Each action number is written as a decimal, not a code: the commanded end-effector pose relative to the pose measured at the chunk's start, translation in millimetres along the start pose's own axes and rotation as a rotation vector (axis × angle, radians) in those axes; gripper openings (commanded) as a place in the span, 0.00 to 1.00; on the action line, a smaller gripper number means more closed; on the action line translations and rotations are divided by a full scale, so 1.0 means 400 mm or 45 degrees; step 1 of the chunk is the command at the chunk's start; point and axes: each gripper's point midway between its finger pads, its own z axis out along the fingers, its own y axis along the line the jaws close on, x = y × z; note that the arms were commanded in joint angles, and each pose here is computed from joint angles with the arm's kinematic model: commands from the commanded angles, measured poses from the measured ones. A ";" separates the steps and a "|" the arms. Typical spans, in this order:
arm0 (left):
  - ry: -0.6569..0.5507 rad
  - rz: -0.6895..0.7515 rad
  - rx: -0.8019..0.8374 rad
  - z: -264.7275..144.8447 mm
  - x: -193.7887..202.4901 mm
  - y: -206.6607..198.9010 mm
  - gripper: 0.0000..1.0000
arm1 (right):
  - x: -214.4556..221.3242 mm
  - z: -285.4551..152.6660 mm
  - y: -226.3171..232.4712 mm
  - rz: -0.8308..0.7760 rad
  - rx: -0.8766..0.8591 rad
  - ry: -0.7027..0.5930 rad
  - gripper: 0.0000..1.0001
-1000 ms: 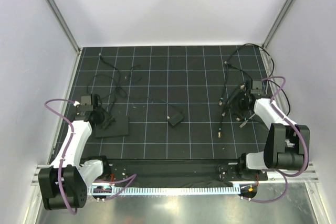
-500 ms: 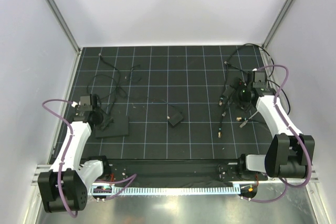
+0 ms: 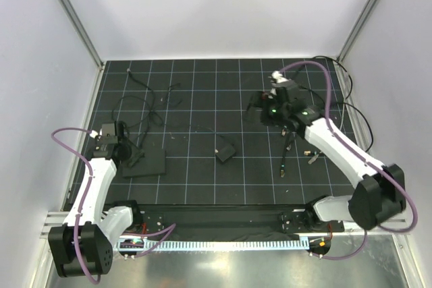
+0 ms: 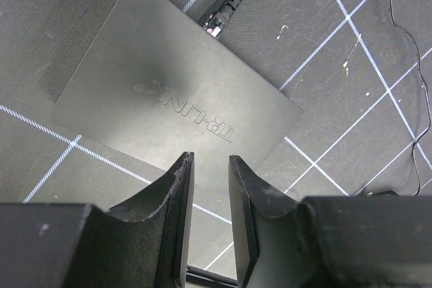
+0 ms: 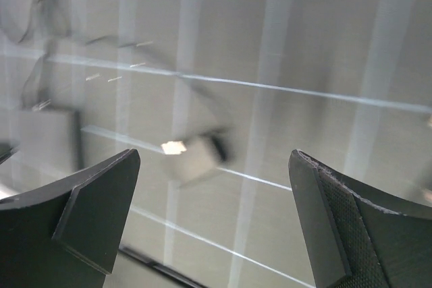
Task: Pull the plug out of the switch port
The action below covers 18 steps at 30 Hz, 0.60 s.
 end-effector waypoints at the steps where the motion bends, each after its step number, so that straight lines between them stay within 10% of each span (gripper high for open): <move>1: -0.046 0.003 0.041 -0.009 -0.020 -0.019 0.31 | -0.035 0.046 0.223 -0.088 -0.282 -0.051 1.00; 9: -0.158 -0.080 -0.111 -0.046 -0.074 0.016 0.32 | 0.137 0.190 0.652 -0.254 -0.709 0.250 0.99; 12: -0.183 -0.087 -0.146 -0.051 -0.085 0.025 0.30 | 0.161 0.232 0.786 -0.309 -0.835 0.307 0.85; 18: -0.191 -0.117 -0.257 -0.026 -0.091 0.062 0.28 | 0.301 0.368 0.851 -0.380 -0.907 0.491 0.77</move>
